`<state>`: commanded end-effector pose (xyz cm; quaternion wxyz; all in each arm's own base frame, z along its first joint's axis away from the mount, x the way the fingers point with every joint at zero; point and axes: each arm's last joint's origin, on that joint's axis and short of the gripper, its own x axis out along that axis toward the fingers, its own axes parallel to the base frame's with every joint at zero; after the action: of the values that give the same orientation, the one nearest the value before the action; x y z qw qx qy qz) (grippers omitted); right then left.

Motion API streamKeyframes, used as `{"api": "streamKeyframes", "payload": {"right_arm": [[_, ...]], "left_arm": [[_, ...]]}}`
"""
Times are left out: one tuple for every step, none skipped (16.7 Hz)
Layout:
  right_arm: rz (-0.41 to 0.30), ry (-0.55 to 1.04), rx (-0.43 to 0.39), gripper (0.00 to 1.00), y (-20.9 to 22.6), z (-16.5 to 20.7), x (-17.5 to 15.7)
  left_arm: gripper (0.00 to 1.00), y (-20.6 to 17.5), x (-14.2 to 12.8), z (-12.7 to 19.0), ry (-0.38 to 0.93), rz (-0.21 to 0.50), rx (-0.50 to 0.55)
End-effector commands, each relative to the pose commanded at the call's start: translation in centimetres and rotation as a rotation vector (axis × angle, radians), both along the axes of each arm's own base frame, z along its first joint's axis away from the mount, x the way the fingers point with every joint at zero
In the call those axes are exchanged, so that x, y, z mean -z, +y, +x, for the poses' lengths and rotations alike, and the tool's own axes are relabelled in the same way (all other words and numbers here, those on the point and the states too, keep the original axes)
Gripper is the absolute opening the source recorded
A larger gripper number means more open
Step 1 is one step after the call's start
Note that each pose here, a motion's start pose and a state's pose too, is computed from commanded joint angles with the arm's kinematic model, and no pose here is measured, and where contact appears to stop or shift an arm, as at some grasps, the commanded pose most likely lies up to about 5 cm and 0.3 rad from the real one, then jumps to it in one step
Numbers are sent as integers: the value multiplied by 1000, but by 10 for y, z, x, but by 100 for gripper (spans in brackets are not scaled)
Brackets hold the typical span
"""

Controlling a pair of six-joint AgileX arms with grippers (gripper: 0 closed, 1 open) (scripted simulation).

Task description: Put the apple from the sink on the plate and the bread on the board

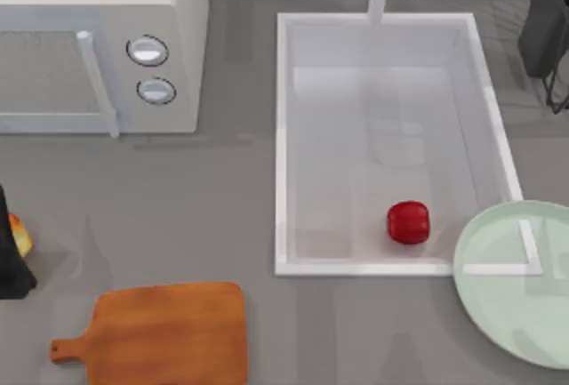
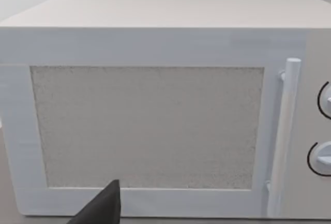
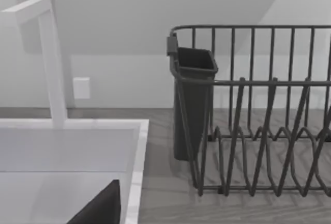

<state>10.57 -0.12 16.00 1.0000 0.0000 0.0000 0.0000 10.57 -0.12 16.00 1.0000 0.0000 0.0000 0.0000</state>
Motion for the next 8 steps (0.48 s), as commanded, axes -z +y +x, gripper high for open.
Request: {"api": "streamKeyframes", "payload": {"right_arm": [[0,0,0,100,0,0,0],[0,0,0,100,0,0,0],[0,0,0,100,0,0,0],[3,7,-3,100,0,0,-2],[8,21,-8,100,1,0,-6],[16,42,-16,100,2,1,-12],[26,71,-25,100,3,1,-19],[38,108,-36,100,4,3,-28]], "left_arm": [[100,0,0,0,0,0,0],[100,0,0,0,0,0,0],[100,0,0,0,0,0,0],[100,0,0,0,0,0,0],[100,0,0,0,0,0,0],[100,0,0,0,0,0,0],[100,0,0,0,0,0,0],[100,0,0,0,0,0,0]]}}
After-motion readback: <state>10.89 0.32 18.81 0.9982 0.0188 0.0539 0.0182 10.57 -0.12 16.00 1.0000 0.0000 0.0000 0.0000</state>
